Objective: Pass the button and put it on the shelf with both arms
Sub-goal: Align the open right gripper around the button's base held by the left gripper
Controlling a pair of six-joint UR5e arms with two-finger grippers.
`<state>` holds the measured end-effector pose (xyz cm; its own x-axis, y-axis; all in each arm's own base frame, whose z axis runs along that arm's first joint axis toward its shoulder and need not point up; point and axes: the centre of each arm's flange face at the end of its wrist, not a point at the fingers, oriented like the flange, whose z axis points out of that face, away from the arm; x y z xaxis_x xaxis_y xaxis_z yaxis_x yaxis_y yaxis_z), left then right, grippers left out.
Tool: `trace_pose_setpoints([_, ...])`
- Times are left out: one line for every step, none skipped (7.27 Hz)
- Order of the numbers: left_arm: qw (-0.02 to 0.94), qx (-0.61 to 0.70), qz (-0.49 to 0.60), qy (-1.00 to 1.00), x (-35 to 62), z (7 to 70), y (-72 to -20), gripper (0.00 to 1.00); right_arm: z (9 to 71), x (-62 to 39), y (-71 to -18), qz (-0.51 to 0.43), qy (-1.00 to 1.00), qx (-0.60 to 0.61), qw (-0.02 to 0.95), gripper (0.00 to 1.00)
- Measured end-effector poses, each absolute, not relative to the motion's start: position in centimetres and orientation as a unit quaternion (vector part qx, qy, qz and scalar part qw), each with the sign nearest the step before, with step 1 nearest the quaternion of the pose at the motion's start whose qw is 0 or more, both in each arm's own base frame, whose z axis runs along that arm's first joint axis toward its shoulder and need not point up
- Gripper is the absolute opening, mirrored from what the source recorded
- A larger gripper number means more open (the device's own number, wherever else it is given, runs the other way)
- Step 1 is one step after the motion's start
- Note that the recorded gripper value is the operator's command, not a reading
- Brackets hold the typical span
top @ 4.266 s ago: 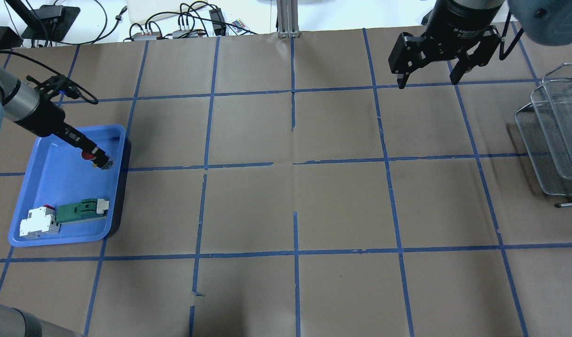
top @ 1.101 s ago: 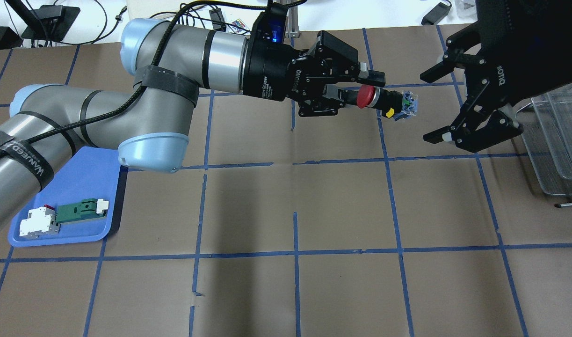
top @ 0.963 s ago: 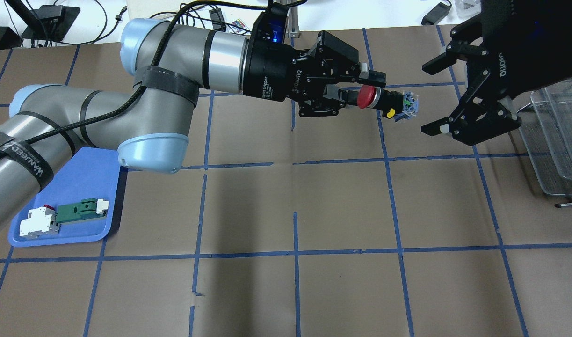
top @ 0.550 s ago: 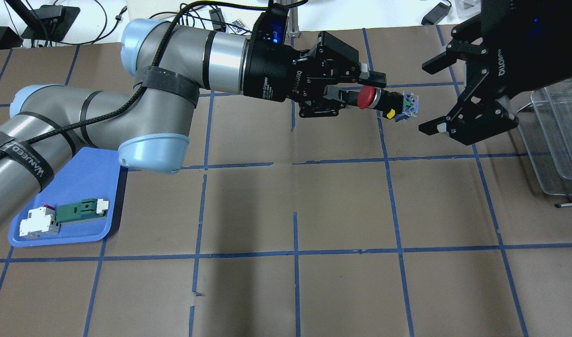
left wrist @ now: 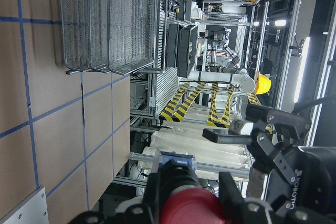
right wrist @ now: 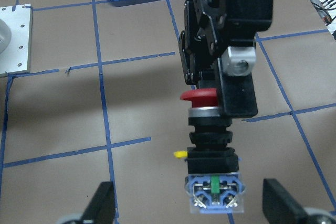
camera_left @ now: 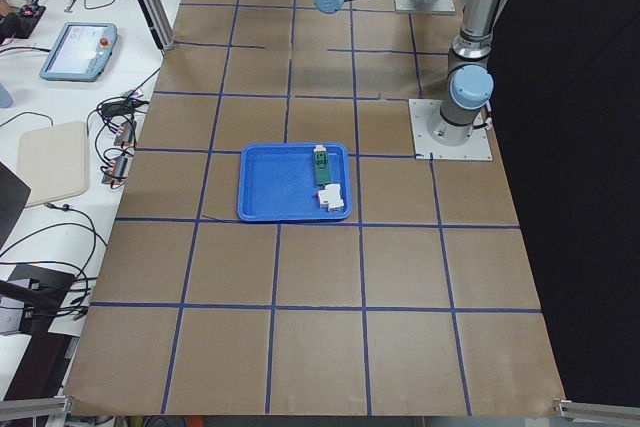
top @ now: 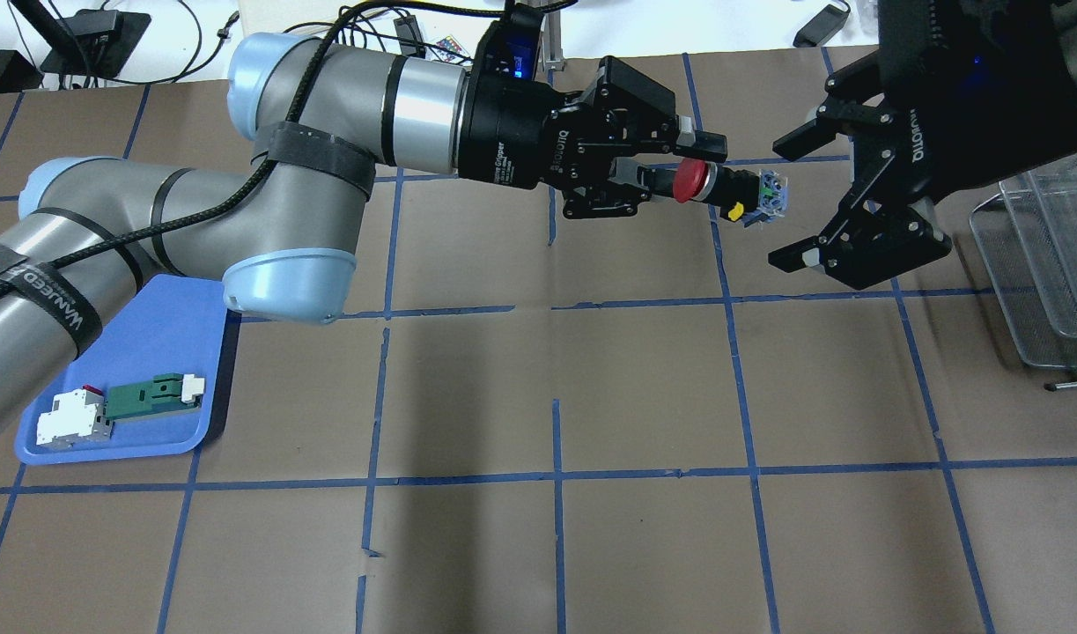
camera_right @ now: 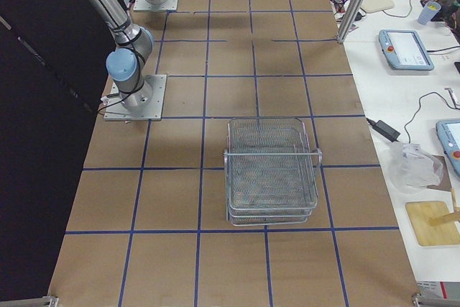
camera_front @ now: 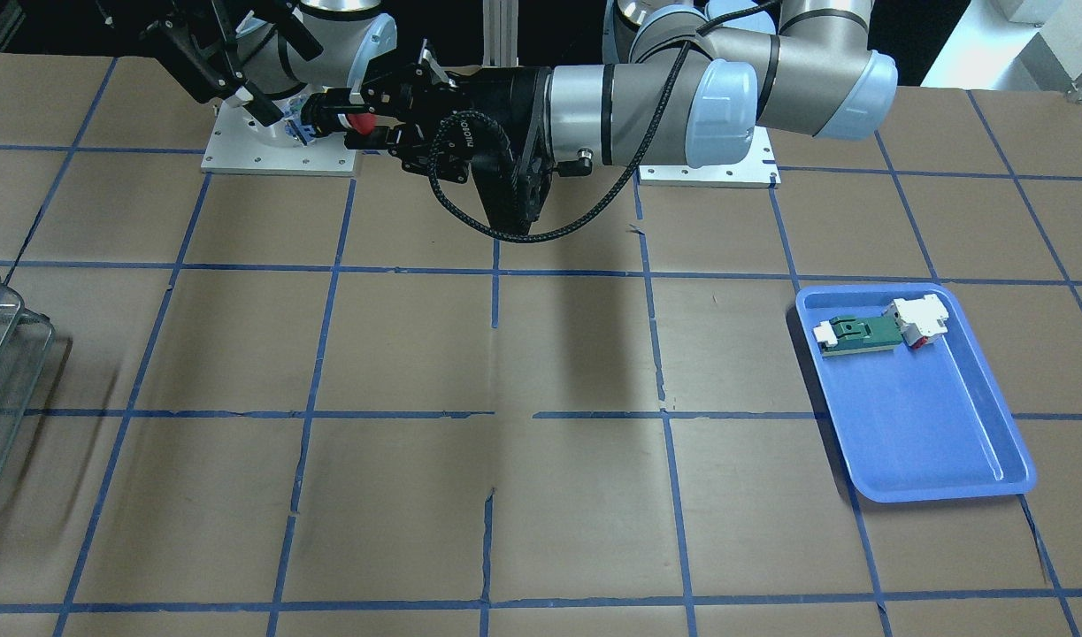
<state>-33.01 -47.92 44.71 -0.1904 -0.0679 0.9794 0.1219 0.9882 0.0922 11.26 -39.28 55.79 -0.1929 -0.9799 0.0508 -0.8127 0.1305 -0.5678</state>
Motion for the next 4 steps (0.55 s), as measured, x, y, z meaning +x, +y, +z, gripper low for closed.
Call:
trace_pose_setpoints([0.636, -0.018, -0.074, -0.768, -33.00, 44.78, -47.95, 0.00, 55.70, 11.30, -39.29, -0.245, 0.732, -0.612, 0.171, 1.00])
trace_pose_setpoints([0.636, -0.018, -0.074, -0.768, -33.01, 44.79, -47.98, 0.00, 55.65, 11.43, -39.31, -0.249, 0.729, -0.613, 0.175, 1.00])
trace_pose_setpoints([0.636, -0.018, -0.074, -0.768, -33.01, 44.76, -47.99, 0.00, 55.59, 11.61, -39.40, -0.255, 0.726, -0.613, 0.180, 1.00])
trace_pose_setpoints([0.636, -0.018, -0.074, -0.768, -33.01, 44.75, -48.00, 0.00, 55.45, 11.72, -39.48, -0.259, 0.723, -0.614, 0.182, 1.00])
